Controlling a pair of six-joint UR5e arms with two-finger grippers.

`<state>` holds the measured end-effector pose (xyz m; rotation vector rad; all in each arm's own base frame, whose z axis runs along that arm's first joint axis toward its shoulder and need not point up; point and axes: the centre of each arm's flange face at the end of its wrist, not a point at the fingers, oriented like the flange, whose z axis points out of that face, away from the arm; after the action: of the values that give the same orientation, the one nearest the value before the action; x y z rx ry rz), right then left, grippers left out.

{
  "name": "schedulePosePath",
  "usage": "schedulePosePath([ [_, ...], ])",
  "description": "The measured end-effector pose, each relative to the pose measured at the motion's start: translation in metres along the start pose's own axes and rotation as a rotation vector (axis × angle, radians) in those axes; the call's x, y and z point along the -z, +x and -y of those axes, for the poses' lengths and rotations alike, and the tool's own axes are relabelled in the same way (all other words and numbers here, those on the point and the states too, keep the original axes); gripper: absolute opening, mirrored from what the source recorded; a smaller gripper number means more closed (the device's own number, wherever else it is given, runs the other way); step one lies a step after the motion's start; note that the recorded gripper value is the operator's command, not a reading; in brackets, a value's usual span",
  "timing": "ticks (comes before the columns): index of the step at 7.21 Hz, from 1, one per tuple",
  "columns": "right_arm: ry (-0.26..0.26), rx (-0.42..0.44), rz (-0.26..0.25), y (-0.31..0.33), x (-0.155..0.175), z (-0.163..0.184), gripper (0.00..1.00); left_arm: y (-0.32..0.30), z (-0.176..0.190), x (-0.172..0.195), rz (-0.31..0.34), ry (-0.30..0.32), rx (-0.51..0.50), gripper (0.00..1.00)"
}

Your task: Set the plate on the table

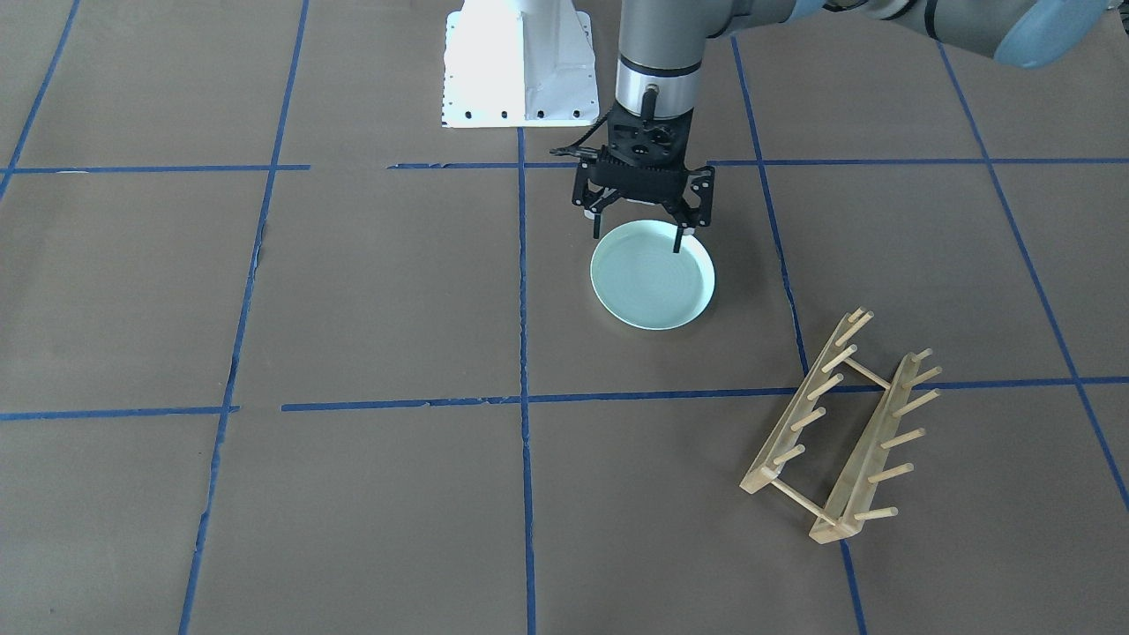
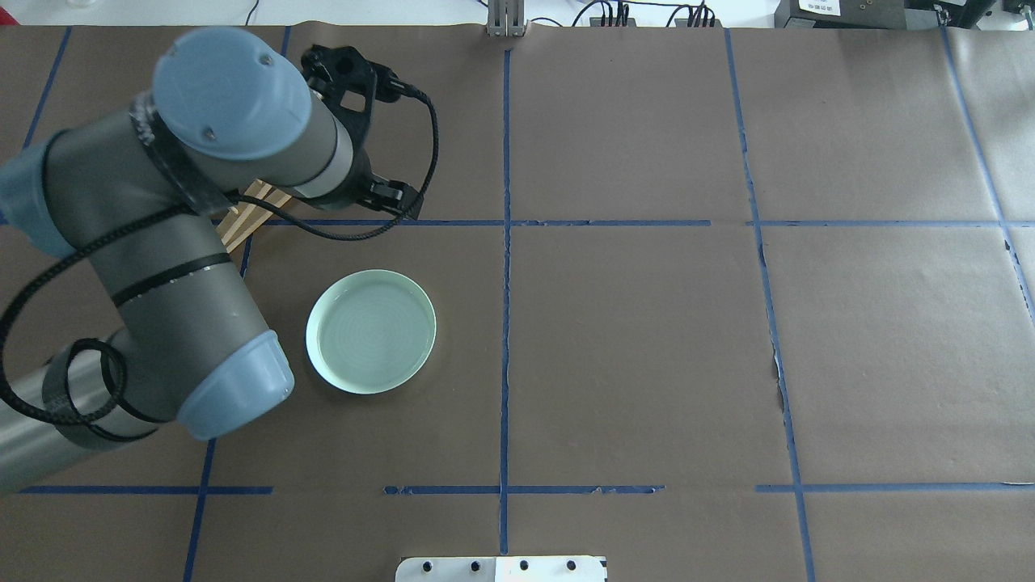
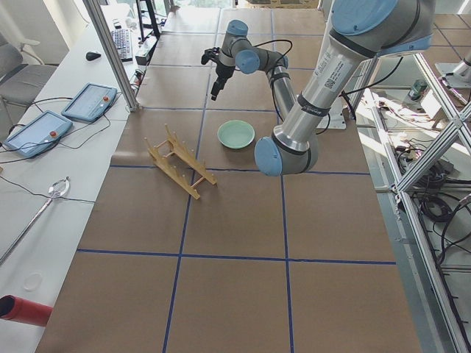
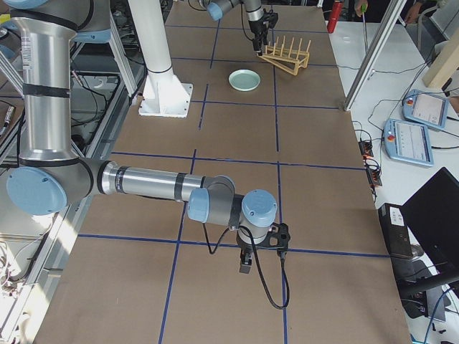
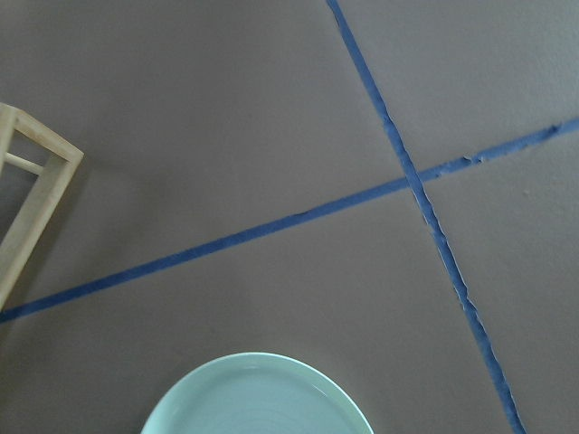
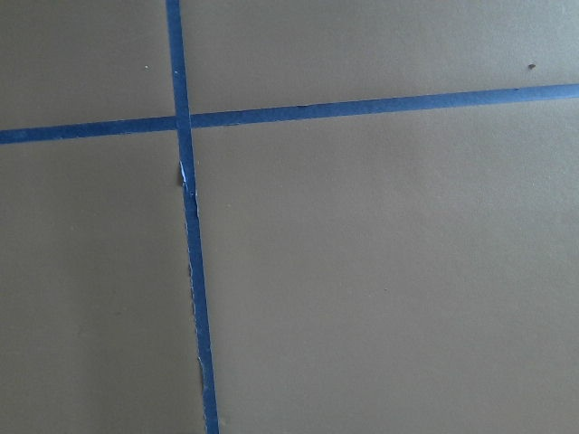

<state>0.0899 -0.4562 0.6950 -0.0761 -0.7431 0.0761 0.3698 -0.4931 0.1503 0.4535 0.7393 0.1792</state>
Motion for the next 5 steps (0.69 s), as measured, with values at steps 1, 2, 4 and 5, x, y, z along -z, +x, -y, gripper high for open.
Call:
schedulePosePath([
  [1,0.000,0.000,0.000,0.000,0.000,0.000,1.00,-0.048,0.021,0.016,0.006,0.004,-0.025,1.00],
  [2,0.000,0.000,0.000,0.000,0.000,0.000,1.00,-0.091,0.032,0.027,0.010,-0.001,-0.027,1.00],
  [4,0.000,0.000,0.000,0.000,0.000,0.000,1.00,-0.177,0.036,0.044,0.035,-0.007,-0.025,1.00],
  [5,0.000,0.000,0.000,0.000,0.000,0.000,1.00,-0.234,0.030,0.051,0.046,-0.030,-0.049,1.00],
])
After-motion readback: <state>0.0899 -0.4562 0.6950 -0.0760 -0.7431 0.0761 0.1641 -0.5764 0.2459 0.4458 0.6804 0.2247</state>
